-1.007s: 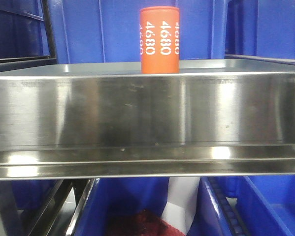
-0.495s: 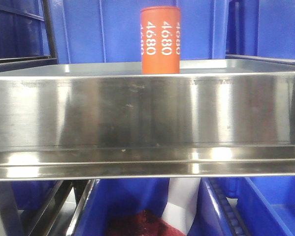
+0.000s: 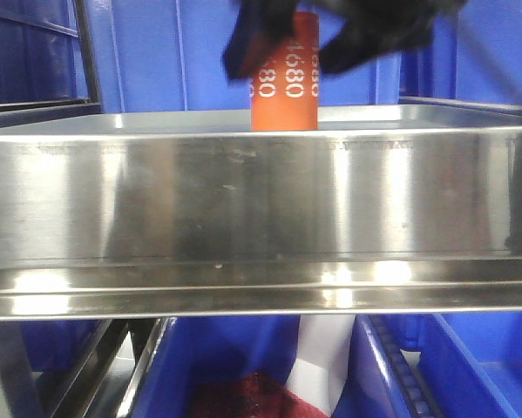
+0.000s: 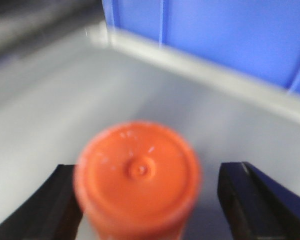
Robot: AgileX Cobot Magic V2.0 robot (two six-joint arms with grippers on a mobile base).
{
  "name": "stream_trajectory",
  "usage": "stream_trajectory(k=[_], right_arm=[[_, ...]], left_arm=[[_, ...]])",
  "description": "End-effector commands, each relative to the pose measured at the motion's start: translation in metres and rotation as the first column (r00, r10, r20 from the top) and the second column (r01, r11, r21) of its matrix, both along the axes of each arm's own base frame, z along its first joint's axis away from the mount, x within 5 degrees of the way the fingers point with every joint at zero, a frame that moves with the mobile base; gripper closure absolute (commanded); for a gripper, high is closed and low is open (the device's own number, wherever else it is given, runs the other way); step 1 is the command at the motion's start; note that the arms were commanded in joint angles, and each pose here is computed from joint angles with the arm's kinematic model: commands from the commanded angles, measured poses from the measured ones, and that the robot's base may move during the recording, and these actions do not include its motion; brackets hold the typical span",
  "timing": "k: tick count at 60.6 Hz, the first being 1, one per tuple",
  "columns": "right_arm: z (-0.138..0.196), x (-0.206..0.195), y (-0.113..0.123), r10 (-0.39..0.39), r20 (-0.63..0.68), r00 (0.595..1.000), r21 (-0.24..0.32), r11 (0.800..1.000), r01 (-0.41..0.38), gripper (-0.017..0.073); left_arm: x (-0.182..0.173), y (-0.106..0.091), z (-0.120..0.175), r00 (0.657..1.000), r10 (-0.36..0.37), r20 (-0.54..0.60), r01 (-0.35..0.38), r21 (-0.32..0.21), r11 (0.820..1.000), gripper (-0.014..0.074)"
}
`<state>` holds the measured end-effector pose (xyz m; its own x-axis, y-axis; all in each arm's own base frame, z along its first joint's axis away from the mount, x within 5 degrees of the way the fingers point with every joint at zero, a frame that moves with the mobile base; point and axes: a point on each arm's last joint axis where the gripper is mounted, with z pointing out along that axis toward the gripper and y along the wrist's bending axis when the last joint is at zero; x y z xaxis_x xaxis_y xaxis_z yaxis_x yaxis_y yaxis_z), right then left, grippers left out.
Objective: Grab orange capacitor from left shelf to right conveyor
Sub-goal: 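Close the right gripper on the cylinder top and lift it up, then hold the cylinder in the right gripper and retract the arm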
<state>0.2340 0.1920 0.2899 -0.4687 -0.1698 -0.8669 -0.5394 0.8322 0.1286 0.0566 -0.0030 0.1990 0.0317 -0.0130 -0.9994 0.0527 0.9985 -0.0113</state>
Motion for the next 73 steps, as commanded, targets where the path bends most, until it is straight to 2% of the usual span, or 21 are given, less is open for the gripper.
stream_trajectory(k=[1, 3, 5, 6, 7, 10, 15, 23, 34, 48, 55, 68, 73], right_arm=[[0.021, 0.002, 0.006, 0.019, 0.078, 0.997, 0.096, 0.995, -0.027, 0.0023], [0.02, 0.003, 0.006, 0.016, 0.071, 0.997, 0.101, 0.995, -0.024, 0.01], [0.019, 0.003, 0.007, 0.013, 0.063, 0.998, 0.105, 0.994, -0.019, 0.023], [0.019, 0.003, 0.007, 0.012, 0.062, 0.998, 0.105, 0.994, -0.019, 0.0258], [0.019, 0.003, 0.006, 0.011, 0.06, 0.998, 0.105, 0.994, -0.018, 0.0349], [0.019, 0.003, 0.006, 0.011, 0.059, 0.998, 0.103, 0.995, -0.017, 0.0543], [0.019, 0.003, 0.006, 0.01, 0.058, 0.998, 0.107, 0.994, -0.016, 0.0462], [0.022, 0.001, 0.004, 0.006, 0.06, 0.998, 0.108, 0.994, -0.012, 0.0517], [0.05, -0.015, -0.01, -0.008, 0.115, 0.993, 0.15, 0.989, -0.009, 0.051], [0.108, -0.063, -0.054, -0.054, 0.255, 0.965, 0.263, 0.965, -0.015, 0.0511], [0.126, -0.087, -0.077, -0.085, 0.291, 0.953, 0.295, 0.955, -0.005, 0.0511], [0.123, -0.128, -0.114, -0.099, 0.366, 0.926, 0.289, 0.957, -0.012, 0.0511], [0.114, -0.146, -0.129, -0.108, 0.391, 0.914, 0.315, 0.949, -0.023, 0.0511]], left_arm=[[0.0, 0.0, 0.001, 0.997, 0.002, 0.076, -0.001, -0.005, 1.0, 0.072], [0.0, 0.0, 0.001, 0.997, 0.002, 0.076, -0.001, -0.005, 1.0, 0.072], [0.0, 0.0, 0.001, 0.997, 0.002, 0.076, -0.001, -0.005, 1.0, 0.072], [0.0, 0.0, 0.001, 0.997, 0.002, 0.076, -0.001, -0.005, 1.0, 0.072], [0.0, 0.0, 0.001, 0.997, 0.002, 0.076, -0.001, -0.005, 1.0, 0.072], [0.0, 0.0, 0.001, 0.997, 0.002, 0.076, -0.001, -0.005, 1.0, 0.072], [0.0, 0.0, 0.001, 0.997, 0.002, 0.076, -0.001, -0.005, 1.0, 0.072], [0.0, 0.0, 0.001, 0.997, 0.002, 0.076, -0.001, -0.005, 1.0, 0.072], [0.0, 0.0, 0.001, 0.997, 0.002, 0.076, -0.001, -0.005, 1.0, 0.072], [0.0, 0.0, 0.001, 0.997, 0.002, 0.076, -0.001, -0.005, 1.0, 0.072], [0.0, 0.0, 0.001, 0.997, 0.002, 0.076, -0.001, -0.005, 1.0, 0.072], [0.0, 0.0, 0.001, 0.997, 0.002, 0.076, -0.001, -0.005, 1.0, 0.072], [0.0, 0.0, 0.001, 0.997, 0.002, 0.076, -0.001, -0.005, 1.0, 0.072]])
